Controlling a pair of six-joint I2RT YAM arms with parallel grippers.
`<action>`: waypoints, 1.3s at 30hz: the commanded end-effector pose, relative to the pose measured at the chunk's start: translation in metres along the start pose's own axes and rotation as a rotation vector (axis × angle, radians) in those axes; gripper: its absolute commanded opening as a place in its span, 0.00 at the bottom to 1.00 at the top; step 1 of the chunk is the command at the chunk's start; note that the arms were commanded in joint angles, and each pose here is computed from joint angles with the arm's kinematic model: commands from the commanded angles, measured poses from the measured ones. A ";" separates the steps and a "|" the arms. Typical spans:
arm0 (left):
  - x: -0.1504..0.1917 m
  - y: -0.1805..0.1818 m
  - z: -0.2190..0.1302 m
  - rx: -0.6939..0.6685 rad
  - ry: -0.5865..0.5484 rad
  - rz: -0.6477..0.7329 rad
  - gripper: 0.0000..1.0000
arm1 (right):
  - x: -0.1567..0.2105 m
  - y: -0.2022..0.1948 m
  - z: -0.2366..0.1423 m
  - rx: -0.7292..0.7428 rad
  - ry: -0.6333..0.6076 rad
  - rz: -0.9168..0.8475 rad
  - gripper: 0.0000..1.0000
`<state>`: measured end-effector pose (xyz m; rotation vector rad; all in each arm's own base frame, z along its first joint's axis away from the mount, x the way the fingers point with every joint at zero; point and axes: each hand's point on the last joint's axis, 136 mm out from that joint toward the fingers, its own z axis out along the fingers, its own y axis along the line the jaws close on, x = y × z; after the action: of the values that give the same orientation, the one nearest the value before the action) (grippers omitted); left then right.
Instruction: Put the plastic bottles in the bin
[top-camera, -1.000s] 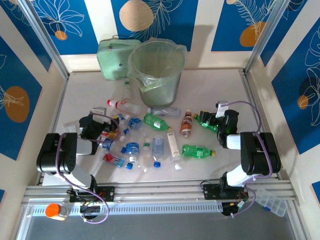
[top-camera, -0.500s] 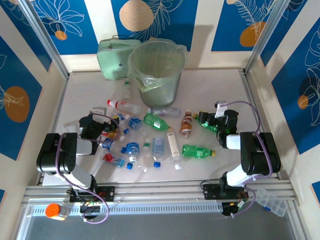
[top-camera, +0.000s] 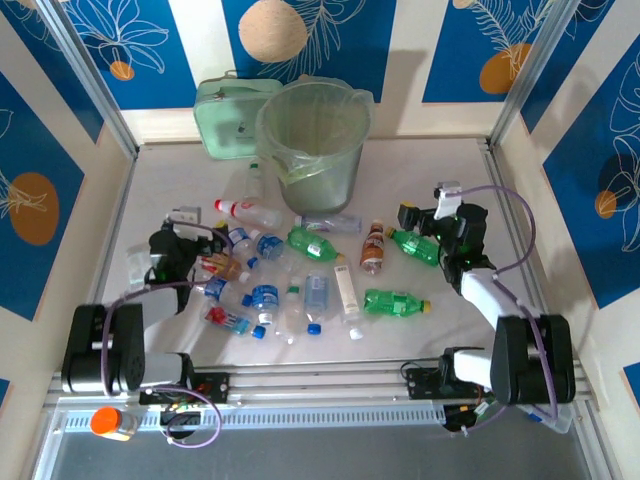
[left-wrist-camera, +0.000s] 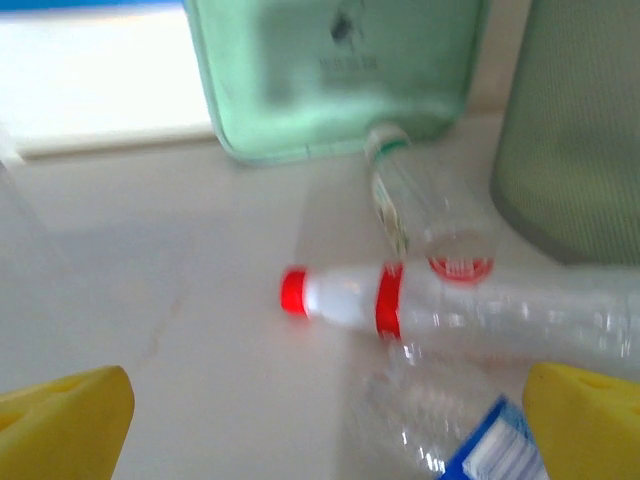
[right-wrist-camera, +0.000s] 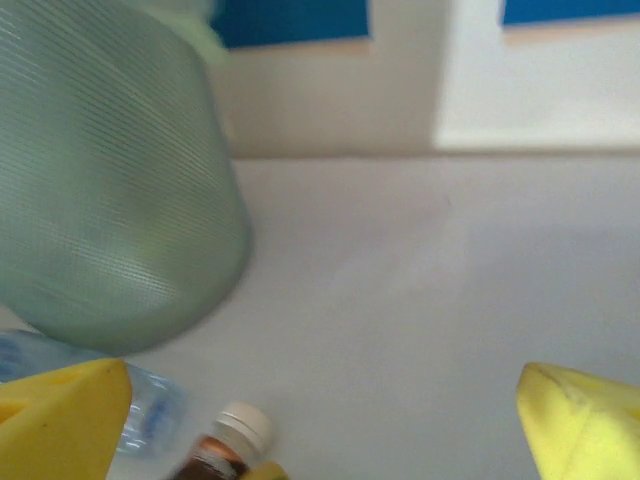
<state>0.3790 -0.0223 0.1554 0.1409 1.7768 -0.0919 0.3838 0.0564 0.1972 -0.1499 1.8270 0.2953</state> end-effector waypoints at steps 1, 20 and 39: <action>-0.058 0.000 -0.015 -0.048 -0.130 0.014 0.99 | -0.026 0.048 -0.018 -0.082 -0.020 -0.115 0.99; -0.115 -0.132 -0.138 0.267 0.368 -0.492 0.99 | -0.075 0.151 -0.181 -0.162 0.269 0.073 0.99; -0.106 -0.119 -0.119 0.222 0.413 -0.372 0.99 | 0.105 0.178 -0.158 -0.066 1.058 -0.141 0.80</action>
<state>0.2668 -0.1422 0.2747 -0.0771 2.2036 -0.6941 0.1682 0.1910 0.1801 -0.4565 2.7301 0.3438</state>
